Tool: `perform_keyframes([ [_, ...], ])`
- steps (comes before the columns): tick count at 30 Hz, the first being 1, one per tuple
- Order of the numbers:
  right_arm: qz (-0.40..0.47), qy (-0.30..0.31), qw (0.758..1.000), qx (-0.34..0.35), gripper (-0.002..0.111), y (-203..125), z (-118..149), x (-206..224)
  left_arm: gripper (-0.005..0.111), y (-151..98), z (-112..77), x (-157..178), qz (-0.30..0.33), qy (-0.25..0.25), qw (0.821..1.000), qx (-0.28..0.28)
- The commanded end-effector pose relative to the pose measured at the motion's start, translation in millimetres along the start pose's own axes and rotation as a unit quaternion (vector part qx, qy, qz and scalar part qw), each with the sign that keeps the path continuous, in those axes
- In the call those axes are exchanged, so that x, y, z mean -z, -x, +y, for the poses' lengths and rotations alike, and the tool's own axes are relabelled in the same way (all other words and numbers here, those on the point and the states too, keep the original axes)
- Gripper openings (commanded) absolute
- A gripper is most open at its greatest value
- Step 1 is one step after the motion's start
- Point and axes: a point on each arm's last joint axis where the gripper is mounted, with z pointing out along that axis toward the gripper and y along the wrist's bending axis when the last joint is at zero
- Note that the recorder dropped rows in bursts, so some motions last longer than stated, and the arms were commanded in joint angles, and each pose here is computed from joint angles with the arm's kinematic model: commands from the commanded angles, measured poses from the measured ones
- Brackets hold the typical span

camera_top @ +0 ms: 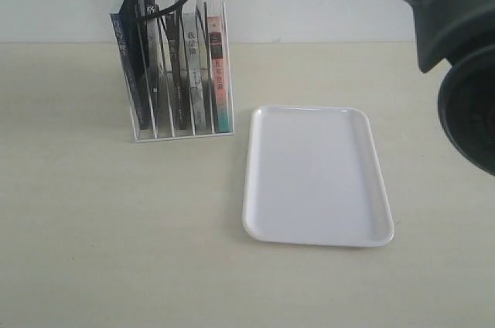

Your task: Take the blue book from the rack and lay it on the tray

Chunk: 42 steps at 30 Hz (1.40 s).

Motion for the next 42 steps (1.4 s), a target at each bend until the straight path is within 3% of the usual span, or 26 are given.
perform_keyframes([
  [1,-0.041,0.017,0.999,0.005,0.000,14.1,2.3,12.7,0.006,-0.3,0.0,-0.2,-0.003,-0.002,1.000,-0.003],
  [14,-0.053,0.015,0.998,0.017,0.000,15.8,2.1,11.8,0.006,-0.3,0.0,-0.2,-0.003,-0.002,1.000,-0.003],
  [28,-0.048,0.011,0.998,0.035,0.001,-0.1,3.2,-18.2,0.006,-0.3,0.0,-0.2,-0.003,-0.002,1.000,-0.003],
  [32,-0.035,0.008,0.998,0.046,0.012,-10.5,3.1,-33.0,0.006,-0.3,0.0,-0.2,-0.003,-0.002,1.000,-0.003],
  [36,-0.022,0.004,0.999,0.049,0.034,-18.3,2.5,-42.4,0.006,-0.3,0.0,-0.2,-0.003,-0.002,1.000,-0.003],
  [42,-0.006,0.005,0.999,0.033,0.037,-13.6,2.1,-29.4,0.006,-0.3,0.0,-0.2,-0.003,-0.002,1.000,-0.003],
])
